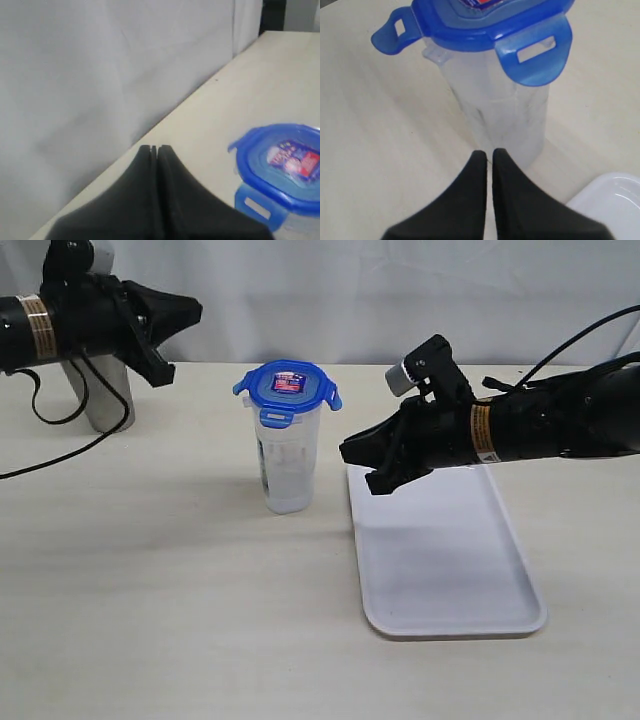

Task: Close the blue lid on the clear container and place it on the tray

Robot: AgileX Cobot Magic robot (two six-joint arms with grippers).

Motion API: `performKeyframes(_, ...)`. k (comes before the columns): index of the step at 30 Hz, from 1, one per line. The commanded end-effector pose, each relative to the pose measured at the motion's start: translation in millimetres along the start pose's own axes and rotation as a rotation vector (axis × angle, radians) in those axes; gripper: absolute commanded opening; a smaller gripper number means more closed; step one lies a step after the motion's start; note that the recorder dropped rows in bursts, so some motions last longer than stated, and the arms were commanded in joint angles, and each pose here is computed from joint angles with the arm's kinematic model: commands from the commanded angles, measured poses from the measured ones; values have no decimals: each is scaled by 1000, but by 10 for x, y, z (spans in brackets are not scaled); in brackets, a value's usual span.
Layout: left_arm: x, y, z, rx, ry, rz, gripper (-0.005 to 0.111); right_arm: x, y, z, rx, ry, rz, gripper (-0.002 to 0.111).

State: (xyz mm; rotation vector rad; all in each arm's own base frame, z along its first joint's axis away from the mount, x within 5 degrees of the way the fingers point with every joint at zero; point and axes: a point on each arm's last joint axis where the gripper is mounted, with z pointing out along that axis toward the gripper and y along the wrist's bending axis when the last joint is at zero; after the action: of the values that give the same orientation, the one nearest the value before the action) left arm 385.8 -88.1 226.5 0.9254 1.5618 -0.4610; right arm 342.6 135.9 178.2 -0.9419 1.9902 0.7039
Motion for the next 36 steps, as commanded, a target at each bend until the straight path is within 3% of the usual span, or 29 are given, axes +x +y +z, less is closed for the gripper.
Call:
performKeyframes(1, 135, -56, 102, 171, 9, 51, 0, -6, 8, 1, -10, 1, 1, 4)
performKeyframes(6, 293, 63, 313, 222, 10, 8, 0, 5, 10, 1, -13, 14, 0, 4)
performKeyframes(10, 368, 164, 423, 180, -16, -51, 0, 5, 10, 1, -13, 14, 0, 4)
performKeyframes(21, 445, 44, 417, 314, 41, -51, 0, 5, 10, 1, -13, 14, 0, 4)
performKeyframes(36, 444, -11, 397, 378, 42, -57, 0, 5, 10, 1, -13, 14, 0, 4)
